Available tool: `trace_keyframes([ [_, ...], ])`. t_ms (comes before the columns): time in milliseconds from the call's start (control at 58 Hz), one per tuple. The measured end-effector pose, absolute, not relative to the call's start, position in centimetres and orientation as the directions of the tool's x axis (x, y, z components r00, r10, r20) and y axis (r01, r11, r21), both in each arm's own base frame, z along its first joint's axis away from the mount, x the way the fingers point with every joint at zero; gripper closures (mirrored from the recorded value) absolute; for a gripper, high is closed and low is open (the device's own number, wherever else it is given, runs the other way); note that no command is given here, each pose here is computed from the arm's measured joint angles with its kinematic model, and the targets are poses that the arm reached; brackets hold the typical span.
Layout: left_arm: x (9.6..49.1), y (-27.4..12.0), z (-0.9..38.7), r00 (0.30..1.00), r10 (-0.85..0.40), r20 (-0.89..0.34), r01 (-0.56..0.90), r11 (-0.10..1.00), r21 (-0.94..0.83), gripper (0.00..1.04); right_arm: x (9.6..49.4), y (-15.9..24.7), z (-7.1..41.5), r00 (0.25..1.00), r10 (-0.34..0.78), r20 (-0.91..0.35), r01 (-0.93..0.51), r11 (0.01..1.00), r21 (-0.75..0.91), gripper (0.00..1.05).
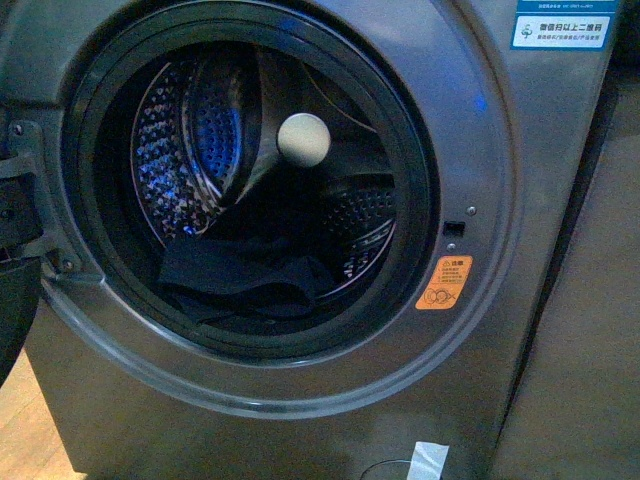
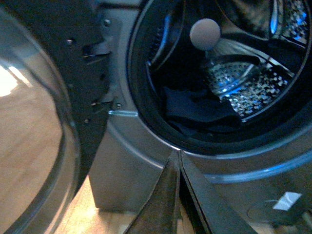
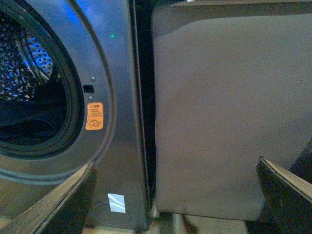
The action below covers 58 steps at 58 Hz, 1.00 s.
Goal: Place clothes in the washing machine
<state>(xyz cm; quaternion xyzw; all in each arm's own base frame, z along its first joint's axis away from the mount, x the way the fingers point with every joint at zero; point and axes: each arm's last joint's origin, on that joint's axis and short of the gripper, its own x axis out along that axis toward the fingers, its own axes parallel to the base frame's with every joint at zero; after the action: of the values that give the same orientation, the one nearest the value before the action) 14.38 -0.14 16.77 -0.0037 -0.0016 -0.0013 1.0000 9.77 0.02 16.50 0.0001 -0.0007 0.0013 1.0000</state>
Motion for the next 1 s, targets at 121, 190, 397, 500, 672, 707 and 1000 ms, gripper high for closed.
trace_keyframes([
  [121, 13.7, -0.1, 16.9, 1.0, -0.004, 0.007, 0.004, 1.0, -0.007, 1.01, 9.8, 0.0, 16.5, 1.0, 0.003, 0.001, -0.003, 1.0, 0.0, 0.07],
  [190, 13.3, 0.0, 17.0, 1.0, -0.003, 0.012, 0.003, 1.0, -0.007, 1.01, 9.8, 0.0, 16.5, 1.0, 0.003, 0.001, -0.003, 1.0, 0.0, 0.07],
  [397, 12.4, 0.0, 17.2, 1.0, -0.003, 0.02, 0.003, 1.0, -0.007, 1.01, 9.8, 0.0, 16.5, 1.0, 0.003, 0.001, -0.003, 1.0, 0.001, 0.07],
  [500, 12.1, 0.0, 17.3, 1.0, -0.003, 0.02, 0.003, 1.0, -0.007, 1.01, 9.8, 0.0, 16.5, 1.0, 0.003, 0.001, -0.003, 1.0, 0.0, 0.07],
  [672, 11.6, 0.0, 17.3, 1.0, -0.003, 0.022, 0.003, 1.0, -0.007, 1.01, 9.8, 0.0, 16.5, 1.0, 0.003, 0.001, -0.003, 1.0, 0.0, 0.07],
  [707, 11.5, 0.0, 17.3, 1.0, -0.003, 0.022, 0.003, 1.0, -0.007, 1.01, 9.8, 0.0, 16.5, 1.0, 0.003, 0.001, -0.003, 1.0, 0.0, 0.07],
  [1000, 10.8, 0.0, 17.2, 1.0, -0.003, 0.021, 0.003, 1.0, -0.007, 1.01, 9.8, 0.0, 16.5, 1.0, 0.003, 0.001, -0.003, 1.0, 0.0, 0.07],
])
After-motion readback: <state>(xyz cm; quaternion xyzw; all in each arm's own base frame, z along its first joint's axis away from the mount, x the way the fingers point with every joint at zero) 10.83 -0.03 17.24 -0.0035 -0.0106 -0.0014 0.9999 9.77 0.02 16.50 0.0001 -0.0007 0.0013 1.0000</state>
